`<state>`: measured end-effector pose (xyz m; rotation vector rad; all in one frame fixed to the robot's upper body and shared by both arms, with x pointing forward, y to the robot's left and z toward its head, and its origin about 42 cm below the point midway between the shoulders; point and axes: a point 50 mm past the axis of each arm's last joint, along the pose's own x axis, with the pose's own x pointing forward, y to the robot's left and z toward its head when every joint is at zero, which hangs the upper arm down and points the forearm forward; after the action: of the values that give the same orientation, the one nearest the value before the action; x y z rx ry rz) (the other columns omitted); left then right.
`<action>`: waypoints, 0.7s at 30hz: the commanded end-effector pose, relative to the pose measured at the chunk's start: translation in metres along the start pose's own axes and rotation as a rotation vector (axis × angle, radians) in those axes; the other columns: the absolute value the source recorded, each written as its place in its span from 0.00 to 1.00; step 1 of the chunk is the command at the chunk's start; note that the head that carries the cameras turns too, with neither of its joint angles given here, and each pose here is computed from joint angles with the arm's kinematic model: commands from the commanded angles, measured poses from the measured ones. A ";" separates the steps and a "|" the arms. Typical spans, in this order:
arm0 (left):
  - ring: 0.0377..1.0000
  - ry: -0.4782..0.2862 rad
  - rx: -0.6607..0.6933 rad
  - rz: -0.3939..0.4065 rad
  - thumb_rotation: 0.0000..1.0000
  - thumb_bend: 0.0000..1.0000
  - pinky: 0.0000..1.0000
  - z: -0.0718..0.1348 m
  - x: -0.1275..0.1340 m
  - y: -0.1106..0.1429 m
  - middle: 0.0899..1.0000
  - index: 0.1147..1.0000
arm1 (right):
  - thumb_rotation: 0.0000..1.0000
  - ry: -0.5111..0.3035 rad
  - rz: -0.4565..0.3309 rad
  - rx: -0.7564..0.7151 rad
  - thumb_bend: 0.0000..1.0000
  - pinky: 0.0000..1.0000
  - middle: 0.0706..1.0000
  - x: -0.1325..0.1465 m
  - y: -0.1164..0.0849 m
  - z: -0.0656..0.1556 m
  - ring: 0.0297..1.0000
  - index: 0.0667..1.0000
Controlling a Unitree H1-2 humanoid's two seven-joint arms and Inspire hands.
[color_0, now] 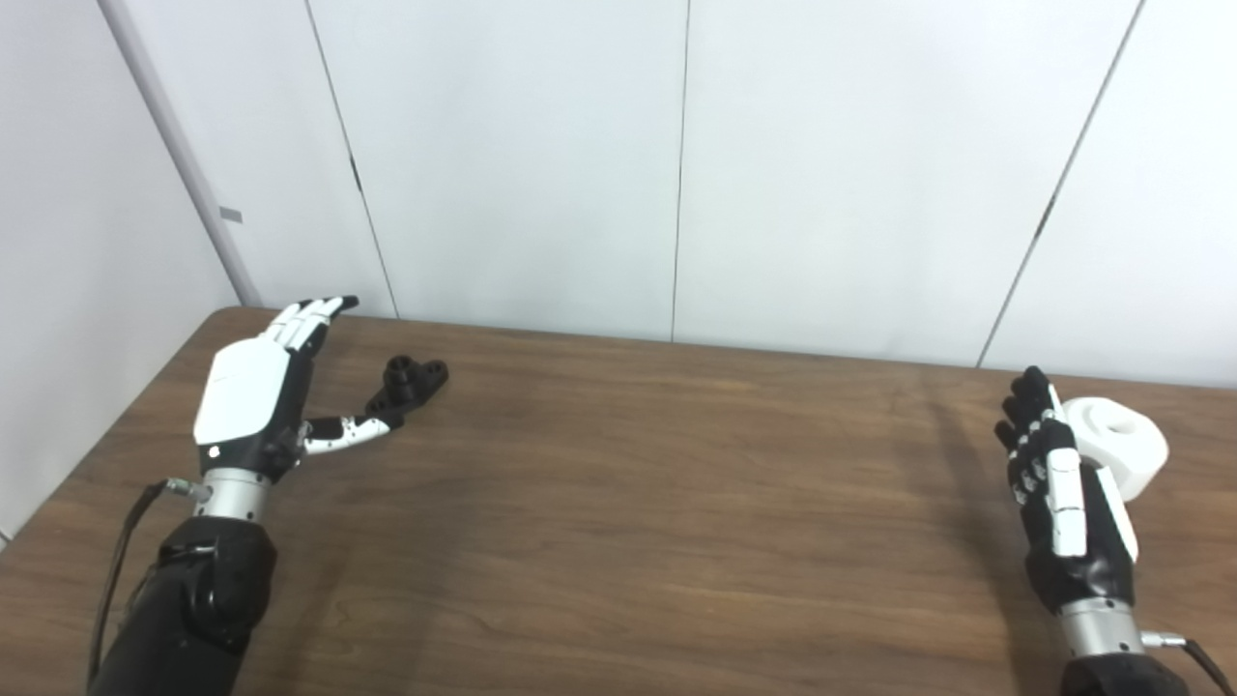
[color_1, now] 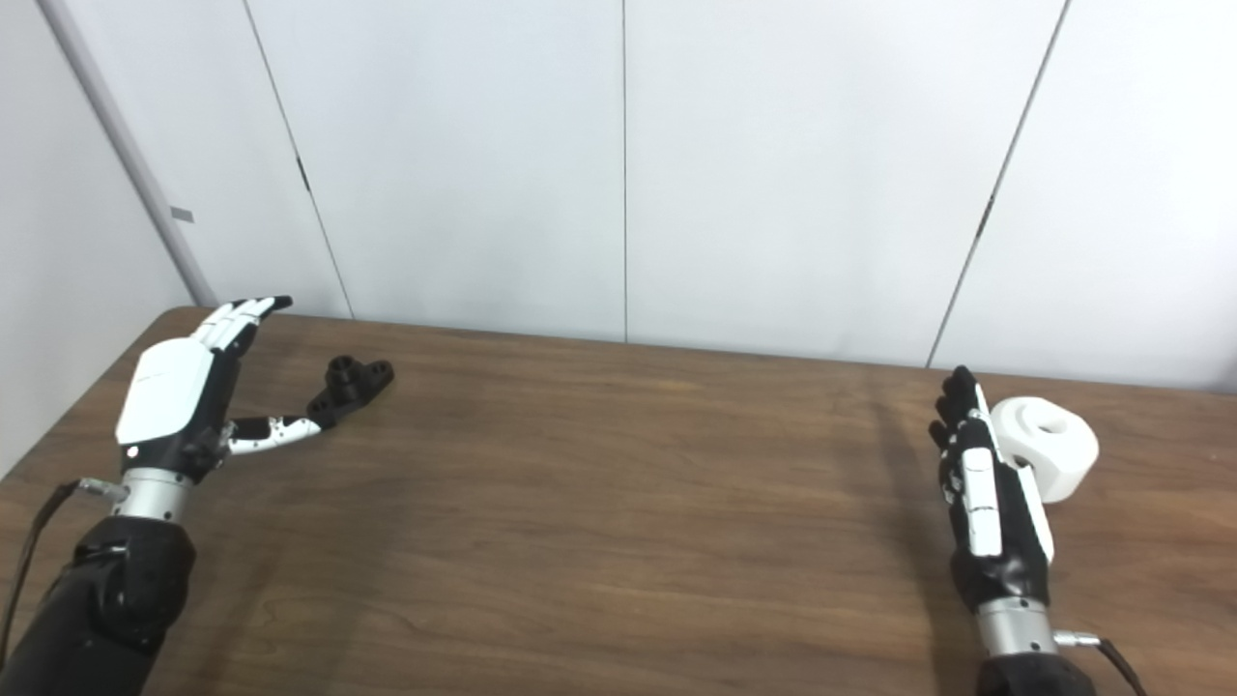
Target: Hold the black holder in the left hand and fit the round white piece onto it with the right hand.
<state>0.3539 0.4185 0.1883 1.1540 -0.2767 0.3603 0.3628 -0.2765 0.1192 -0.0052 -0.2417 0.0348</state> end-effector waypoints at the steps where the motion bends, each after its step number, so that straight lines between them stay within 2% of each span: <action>1: 0.94 -0.004 -0.002 0.042 0.34 0.90 0.87 -0.002 0.022 0.018 0.92 0.90 | 1.00 0.109 -0.018 0.040 0.32 1.00 1.00 -0.033 0.000 -0.035 1.00 1.00; 6: 0.99 0.086 -0.047 -0.031 0.38 0.92 0.91 -0.012 0.027 0.016 0.97 0.94 | 1.00 0.123 -0.023 0.045 0.32 0.99 1.00 -0.034 -0.001 -0.034 1.00 1.00; 13: 1.00 0.162 -0.047 -0.128 0.49 1.00 0.98 -0.026 0.037 0.018 1.00 0.93 | 1.00 0.106 -0.022 0.064 0.30 1.00 1.00 -0.032 -0.004 -0.036 1.00 1.00; 21: 1.00 0.200 -0.001 -0.226 0.48 0.99 1.00 -0.029 0.042 0.019 0.99 0.87 | 1.00 0.109 -0.024 0.054 0.30 1.00 1.00 -0.033 -0.006 -0.034 1.00 1.00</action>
<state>0.3738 0.4507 0.1789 1.0949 0.0858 0.2432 0.3645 -0.2808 0.1191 0.0346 -0.2436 0.0385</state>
